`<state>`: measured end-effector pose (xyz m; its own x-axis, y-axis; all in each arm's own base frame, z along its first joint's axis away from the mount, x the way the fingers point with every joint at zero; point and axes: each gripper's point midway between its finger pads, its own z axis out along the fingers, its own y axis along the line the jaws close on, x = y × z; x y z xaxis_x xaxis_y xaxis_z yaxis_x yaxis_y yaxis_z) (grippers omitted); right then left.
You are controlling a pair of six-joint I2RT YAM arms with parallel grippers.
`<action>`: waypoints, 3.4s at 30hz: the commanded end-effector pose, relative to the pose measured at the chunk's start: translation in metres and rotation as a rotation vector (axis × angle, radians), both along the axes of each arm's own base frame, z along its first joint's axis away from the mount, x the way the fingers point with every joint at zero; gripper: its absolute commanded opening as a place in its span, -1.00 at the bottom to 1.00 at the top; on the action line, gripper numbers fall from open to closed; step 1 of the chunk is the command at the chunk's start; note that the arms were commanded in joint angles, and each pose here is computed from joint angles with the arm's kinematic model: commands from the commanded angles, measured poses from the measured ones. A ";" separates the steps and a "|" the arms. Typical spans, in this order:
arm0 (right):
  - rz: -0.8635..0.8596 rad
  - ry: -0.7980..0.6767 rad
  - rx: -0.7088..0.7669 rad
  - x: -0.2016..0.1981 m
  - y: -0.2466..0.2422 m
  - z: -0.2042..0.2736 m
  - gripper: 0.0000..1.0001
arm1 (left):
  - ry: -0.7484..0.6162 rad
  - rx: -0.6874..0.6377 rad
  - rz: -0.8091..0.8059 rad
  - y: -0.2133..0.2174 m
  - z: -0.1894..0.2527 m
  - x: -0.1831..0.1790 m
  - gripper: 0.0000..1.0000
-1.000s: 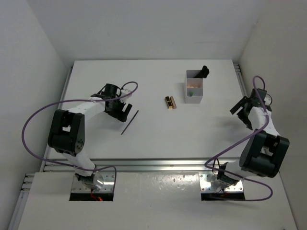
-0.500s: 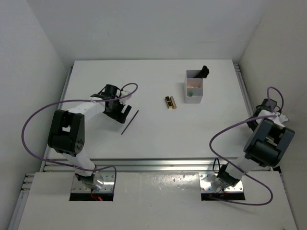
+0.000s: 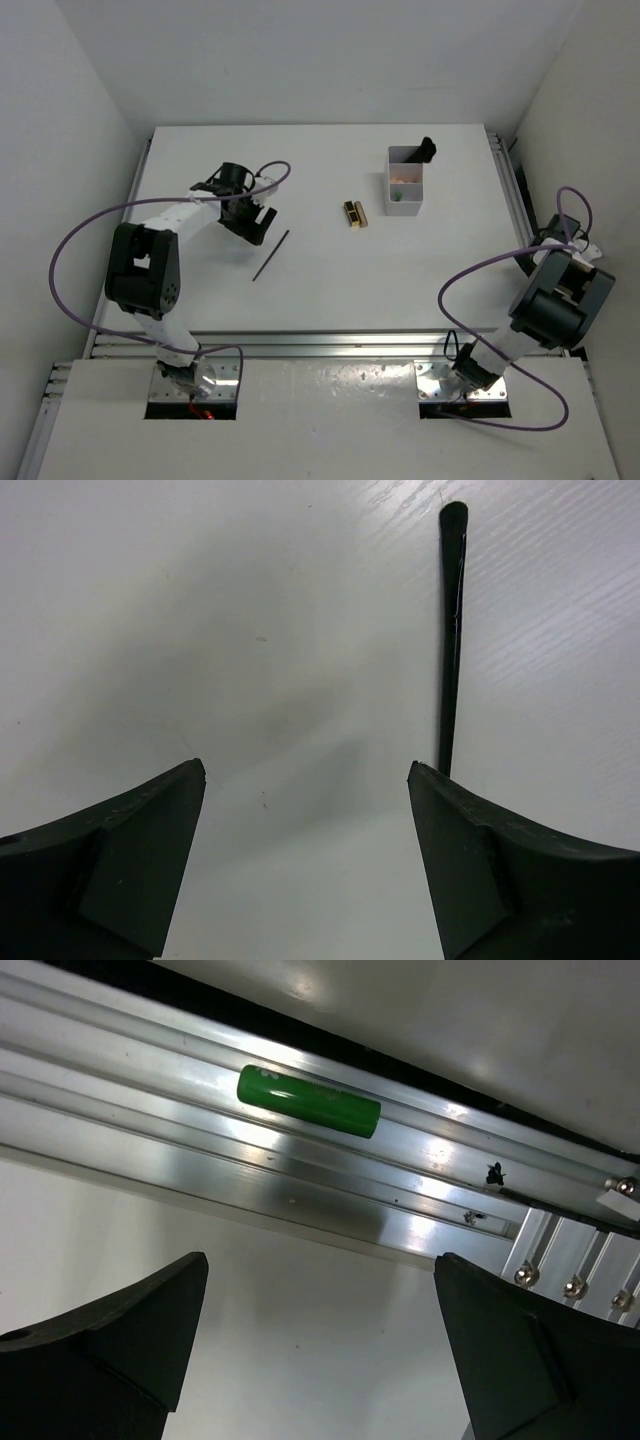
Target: Organize the makeup
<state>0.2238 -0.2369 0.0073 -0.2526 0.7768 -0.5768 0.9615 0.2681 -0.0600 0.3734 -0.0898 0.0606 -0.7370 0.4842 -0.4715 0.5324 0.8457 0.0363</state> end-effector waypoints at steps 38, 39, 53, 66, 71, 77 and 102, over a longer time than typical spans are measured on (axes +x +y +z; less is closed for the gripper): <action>0.225 -0.104 0.096 0.028 -0.051 0.007 0.98 | -0.014 -0.004 -0.059 0.000 0.013 -0.011 0.77; 0.236 -0.114 0.106 0.031 -0.050 0.005 0.98 | -0.015 0.005 -0.055 0.002 0.013 -0.010 0.77; 0.059 -0.185 0.126 0.019 -0.065 -0.017 0.98 | -0.061 0.080 -0.144 0.015 0.035 -0.025 0.77; -0.077 -0.179 0.155 0.005 -0.075 -0.043 0.95 | -0.071 0.093 -0.171 0.016 0.046 -0.022 0.77; -0.063 -0.198 0.166 0.013 -0.081 -0.044 0.95 | -0.071 0.093 -0.171 0.016 0.048 -0.022 0.77; -0.075 -0.192 0.176 0.013 -0.081 -0.051 0.95 | -0.069 0.089 -0.163 0.015 0.048 -0.022 0.77; -0.088 -0.161 0.258 0.016 -0.065 -0.060 0.77 | -0.073 0.092 -0.180 0.011 0.051 -0.015 0.77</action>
<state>0.2350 -0.2989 -0.0542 -0.1157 0.9121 -0.3934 0.9706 0.1879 0.1502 0.3479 -0.0751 0.0974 -0.6314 0.6386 -0.4400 0.6607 0.7400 0.1259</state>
